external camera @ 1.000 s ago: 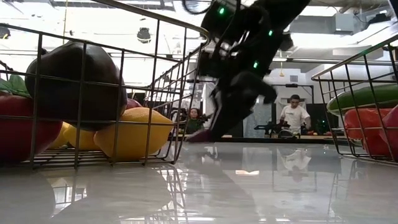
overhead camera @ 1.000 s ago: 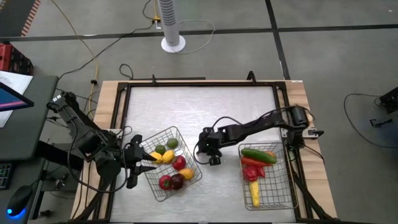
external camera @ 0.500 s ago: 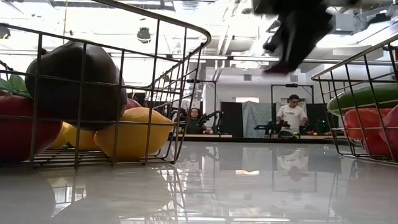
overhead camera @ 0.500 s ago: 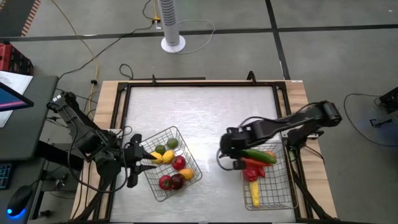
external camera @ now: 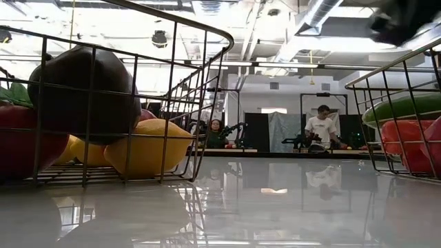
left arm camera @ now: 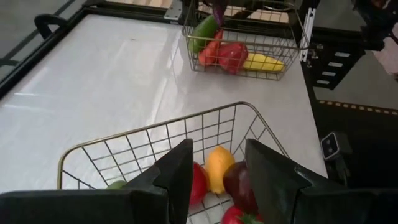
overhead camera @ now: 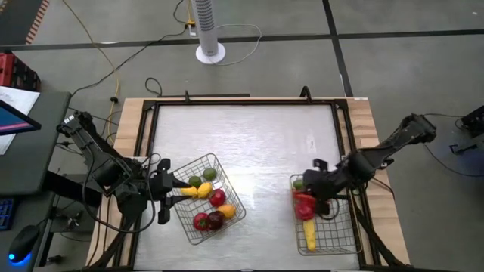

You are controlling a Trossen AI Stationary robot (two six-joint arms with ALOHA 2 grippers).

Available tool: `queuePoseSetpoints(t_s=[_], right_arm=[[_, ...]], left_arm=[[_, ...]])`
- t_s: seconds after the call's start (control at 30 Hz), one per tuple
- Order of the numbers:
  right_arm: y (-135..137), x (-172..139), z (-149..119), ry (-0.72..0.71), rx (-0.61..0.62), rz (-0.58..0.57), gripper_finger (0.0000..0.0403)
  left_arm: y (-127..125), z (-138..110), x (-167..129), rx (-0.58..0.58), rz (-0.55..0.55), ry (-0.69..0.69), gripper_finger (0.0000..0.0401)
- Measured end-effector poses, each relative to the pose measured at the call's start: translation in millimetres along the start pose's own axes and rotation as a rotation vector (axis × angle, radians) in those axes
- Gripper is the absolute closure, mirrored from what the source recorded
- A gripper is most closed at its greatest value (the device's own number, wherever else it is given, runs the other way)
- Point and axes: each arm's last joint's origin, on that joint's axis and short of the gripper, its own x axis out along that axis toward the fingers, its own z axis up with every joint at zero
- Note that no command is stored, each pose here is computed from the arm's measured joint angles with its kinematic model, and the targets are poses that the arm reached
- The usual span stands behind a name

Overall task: Sort produce into baskets
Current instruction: Put the purple eggplant into the right wire basket, then return to Home Position

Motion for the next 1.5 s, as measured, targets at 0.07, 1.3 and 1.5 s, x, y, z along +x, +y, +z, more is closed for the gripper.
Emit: queuePoseSetpoints(t_s=[0.07,1.3,1.5], right_arm=[[-4,0,-17,0.011,0.062,-0.001,0.0314],[-63,30,-109,-0.841,0.052,0.051,0.0122],[-82,25,-113,-1.039,-0.003,0.122,0.0122]], left_arm=[[0,0,0,0.001,0.009,-0.007,0.0268],[79,-56,-28,-0.025,0.23,-0.215,0.0268],[105,-73,-36,-0.109,0.247,-0.309,0.0281]])
